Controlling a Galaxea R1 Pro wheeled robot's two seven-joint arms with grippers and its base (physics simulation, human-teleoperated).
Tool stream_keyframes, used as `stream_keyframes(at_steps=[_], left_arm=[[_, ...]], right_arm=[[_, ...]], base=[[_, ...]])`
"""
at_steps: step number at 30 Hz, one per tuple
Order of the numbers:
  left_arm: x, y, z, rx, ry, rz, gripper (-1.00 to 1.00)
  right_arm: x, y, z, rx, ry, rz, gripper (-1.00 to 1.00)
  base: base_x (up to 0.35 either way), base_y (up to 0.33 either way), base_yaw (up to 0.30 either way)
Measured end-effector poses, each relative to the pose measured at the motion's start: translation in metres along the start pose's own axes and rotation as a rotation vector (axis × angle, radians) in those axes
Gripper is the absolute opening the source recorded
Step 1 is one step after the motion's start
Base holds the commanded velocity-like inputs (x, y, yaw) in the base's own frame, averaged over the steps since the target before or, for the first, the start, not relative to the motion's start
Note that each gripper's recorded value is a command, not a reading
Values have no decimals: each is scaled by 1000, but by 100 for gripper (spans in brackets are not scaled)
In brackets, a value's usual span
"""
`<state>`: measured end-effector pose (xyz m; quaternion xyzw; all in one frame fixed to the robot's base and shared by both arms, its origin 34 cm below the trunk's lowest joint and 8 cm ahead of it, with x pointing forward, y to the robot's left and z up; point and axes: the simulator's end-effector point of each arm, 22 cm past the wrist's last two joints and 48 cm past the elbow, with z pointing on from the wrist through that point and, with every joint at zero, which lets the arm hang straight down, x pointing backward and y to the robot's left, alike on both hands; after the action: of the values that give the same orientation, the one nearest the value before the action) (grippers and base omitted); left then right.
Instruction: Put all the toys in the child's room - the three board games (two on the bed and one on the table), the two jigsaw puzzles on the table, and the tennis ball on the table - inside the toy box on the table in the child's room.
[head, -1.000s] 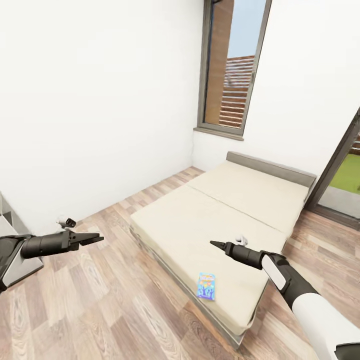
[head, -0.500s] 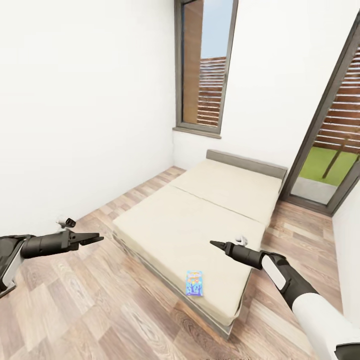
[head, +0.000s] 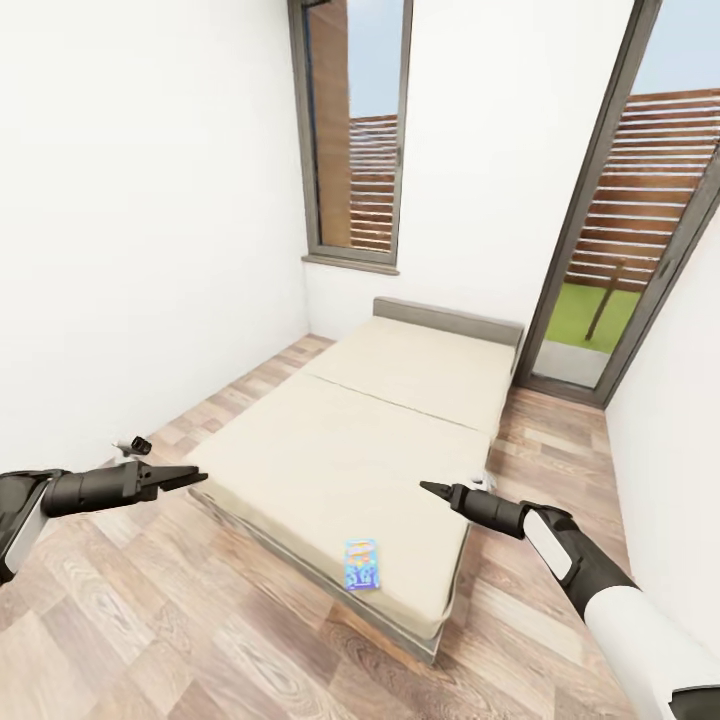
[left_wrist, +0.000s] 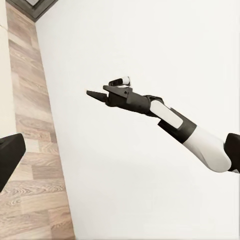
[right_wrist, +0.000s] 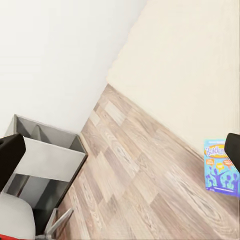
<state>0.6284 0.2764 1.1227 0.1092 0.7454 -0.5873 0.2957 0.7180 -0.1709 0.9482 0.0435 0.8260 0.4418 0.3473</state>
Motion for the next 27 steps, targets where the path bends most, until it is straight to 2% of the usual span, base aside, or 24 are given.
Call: stream_keyframes(at_steps=[10,27], left_arm=[[0,0,0,0,0,0,100],[0,0,0,0,1,0,100]], right_arm=[[0,0,0,0,0,0,100],[0,0,0,0,0,0,100]], base=[[0,210,-281],[0,271,-281]])
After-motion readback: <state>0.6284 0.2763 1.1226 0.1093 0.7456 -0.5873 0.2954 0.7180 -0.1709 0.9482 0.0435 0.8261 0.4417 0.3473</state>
